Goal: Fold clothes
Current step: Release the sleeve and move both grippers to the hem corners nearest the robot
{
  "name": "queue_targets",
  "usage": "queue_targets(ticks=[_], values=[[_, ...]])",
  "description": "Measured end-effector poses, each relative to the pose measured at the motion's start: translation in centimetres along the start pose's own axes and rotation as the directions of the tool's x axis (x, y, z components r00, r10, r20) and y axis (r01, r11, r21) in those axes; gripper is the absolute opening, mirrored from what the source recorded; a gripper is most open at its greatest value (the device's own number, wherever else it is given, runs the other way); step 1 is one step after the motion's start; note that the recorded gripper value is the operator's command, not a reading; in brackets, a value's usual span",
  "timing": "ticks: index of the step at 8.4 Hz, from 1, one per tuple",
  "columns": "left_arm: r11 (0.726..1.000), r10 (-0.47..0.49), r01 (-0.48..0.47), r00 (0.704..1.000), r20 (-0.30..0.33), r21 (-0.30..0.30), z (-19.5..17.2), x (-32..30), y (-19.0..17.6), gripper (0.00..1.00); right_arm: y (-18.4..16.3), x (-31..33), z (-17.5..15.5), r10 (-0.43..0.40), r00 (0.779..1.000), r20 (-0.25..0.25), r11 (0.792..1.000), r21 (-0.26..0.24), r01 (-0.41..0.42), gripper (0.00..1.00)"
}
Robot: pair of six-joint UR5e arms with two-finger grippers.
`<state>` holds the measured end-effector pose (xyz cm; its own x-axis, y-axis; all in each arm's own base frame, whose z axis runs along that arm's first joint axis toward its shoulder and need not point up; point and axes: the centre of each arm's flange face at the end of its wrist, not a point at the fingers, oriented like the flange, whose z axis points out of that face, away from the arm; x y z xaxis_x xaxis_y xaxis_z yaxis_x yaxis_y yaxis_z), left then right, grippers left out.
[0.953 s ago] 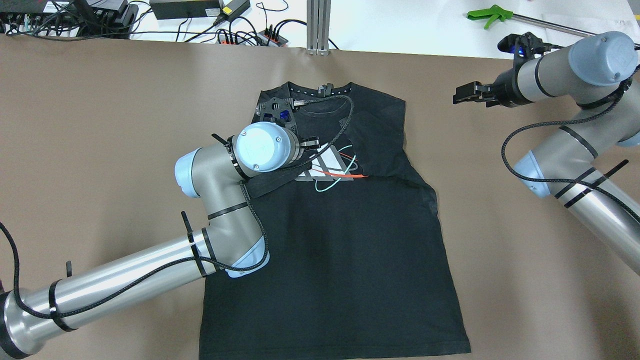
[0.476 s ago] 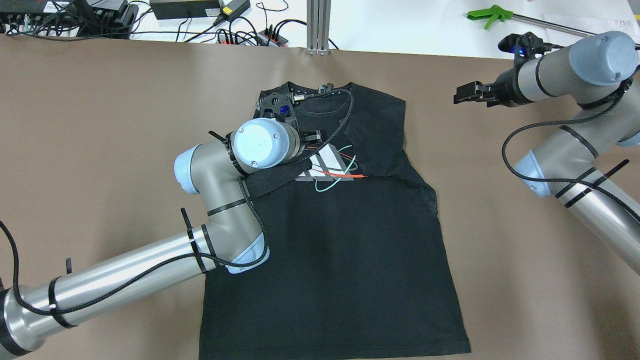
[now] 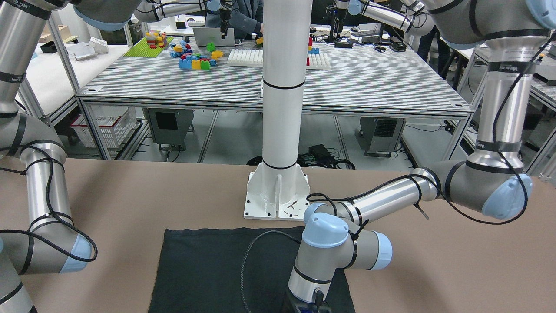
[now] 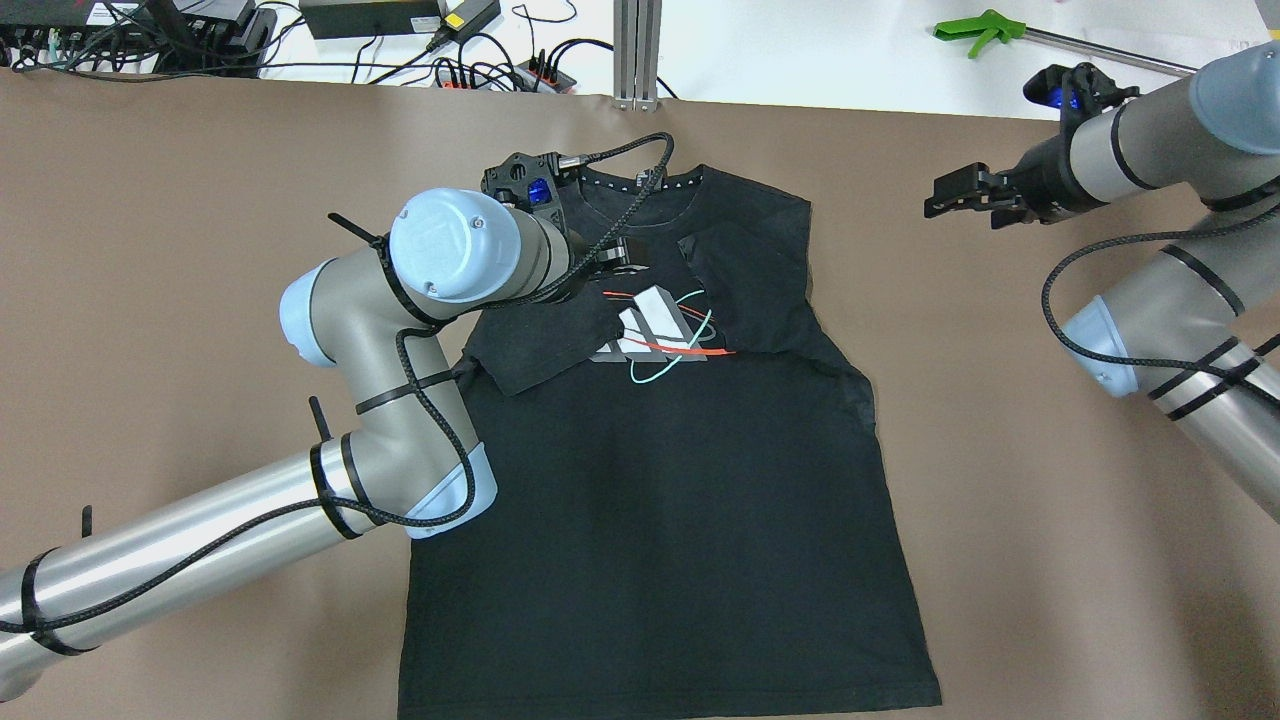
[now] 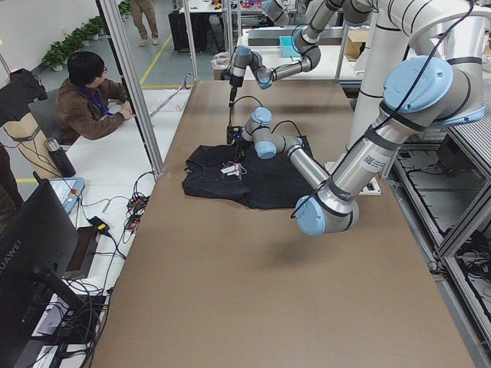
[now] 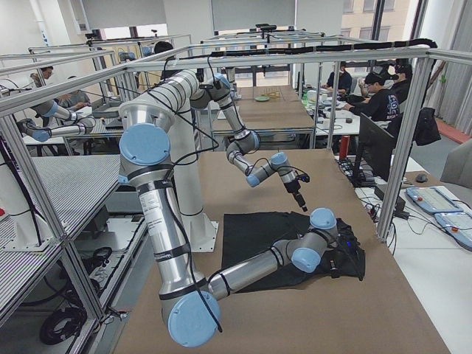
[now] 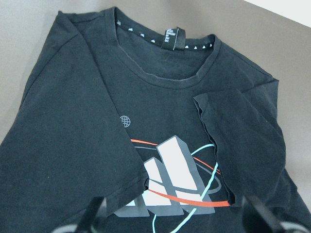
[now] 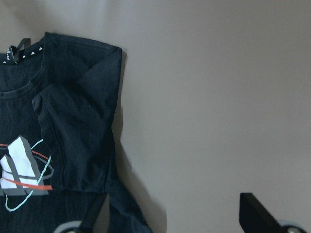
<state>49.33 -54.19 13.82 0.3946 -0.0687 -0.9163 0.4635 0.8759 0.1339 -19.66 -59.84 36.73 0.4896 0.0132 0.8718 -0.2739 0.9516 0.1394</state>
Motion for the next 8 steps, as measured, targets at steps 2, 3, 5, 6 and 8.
queue_targets(ticks=[2,3,5,6,8], values=[[0.999,-0.01,0.009,1.0,-0.029,-0.038,-2.8,-3.4,1.6,1.0,5.3,0.9,-4.0,0.089,0.995,0.044,0.995,-0.057,-0.086,0.94],[0.998,-0.04,0.038,0.998,-0.048,-0.05,-5.6,-6.4,2.9,1.0,8.2,1.2,-6.1,0.109,0.991,0.073,0.99,-0.098,-0.102,0.94],[0.985,-0.151,0.143,0.985,-0.082,-0.093,-11.6,-10.4,7.0,1.0,12.5,1.6,-8.6,0.147,0.981,0.127,0.977,-0.175,-0.124,0.94],[0.976,-0.197,0.189,0.977,-0.076,-0.106,-12.7,-11.3,9.4,1.0,14.7,1.9,-8.4,0.146,0.978,0.152,0.971,-0.21,-0.112,0.94],[0.974,-0.214,0.209,0.976,-0.044,-0.088,-12.1,-12.4,14.8,1.0,18.7,3.8,-6.9,0.119,0.977,0.179,0.964,-0.257,-0.071,0.94]])
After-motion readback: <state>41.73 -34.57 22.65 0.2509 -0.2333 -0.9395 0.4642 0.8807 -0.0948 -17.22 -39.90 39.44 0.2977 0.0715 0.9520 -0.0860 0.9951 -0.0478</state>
